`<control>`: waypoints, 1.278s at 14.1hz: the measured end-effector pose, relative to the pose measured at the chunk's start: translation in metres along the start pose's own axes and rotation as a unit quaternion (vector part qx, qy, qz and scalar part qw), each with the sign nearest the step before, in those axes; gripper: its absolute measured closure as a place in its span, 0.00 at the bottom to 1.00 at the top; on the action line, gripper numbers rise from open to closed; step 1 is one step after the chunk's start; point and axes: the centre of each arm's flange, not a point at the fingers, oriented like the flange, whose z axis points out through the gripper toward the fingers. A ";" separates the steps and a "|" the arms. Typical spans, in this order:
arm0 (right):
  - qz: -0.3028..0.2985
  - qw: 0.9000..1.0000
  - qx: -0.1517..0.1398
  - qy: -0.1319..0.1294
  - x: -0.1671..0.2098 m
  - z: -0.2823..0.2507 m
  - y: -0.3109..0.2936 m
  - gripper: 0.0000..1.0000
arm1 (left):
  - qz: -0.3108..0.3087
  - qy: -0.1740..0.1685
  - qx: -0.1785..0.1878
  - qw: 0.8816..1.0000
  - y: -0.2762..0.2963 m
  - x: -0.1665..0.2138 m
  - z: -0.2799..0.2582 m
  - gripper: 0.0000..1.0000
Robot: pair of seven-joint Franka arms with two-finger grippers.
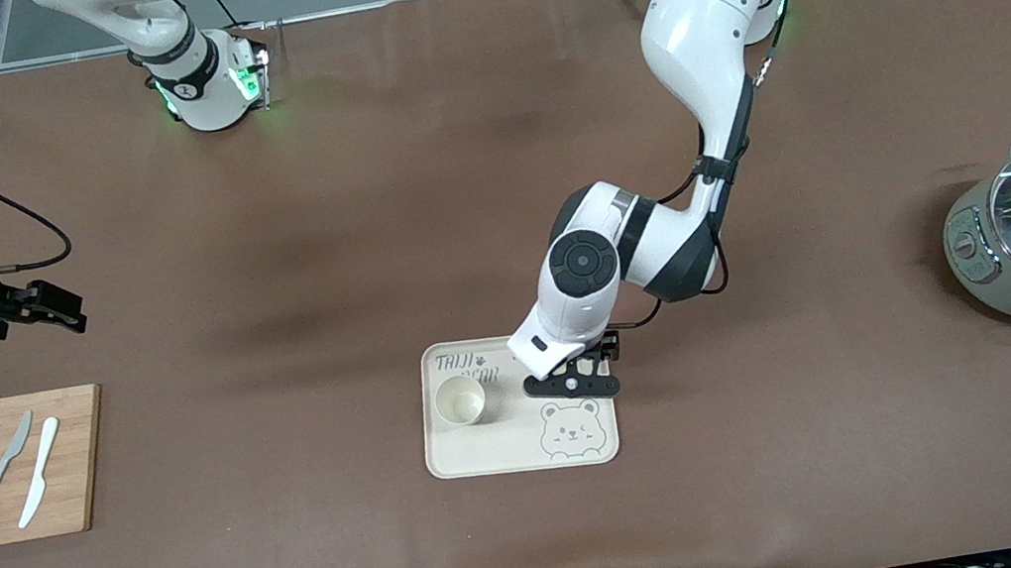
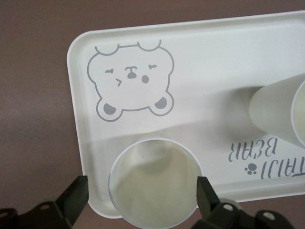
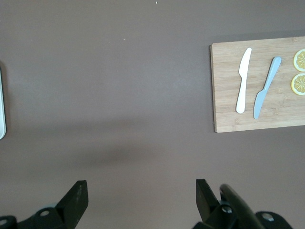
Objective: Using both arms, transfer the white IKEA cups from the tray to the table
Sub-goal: 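Close the left gripper on the rim of the white cup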
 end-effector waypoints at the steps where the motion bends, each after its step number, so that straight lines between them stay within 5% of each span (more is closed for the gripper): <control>1: 0.000 1.000 0.000 0.000 0.000 0.000 0.000 0.00 | 0.000 0.000 0.000 1.000 0.000 0.000 0.001 0.00; 18: -0.002 1.000 0.000 0.000 0.000 0.000 -0.003 0.00 | -0.009 -0.001 0.006 1.000 -0.020 0.007 0.006 0.00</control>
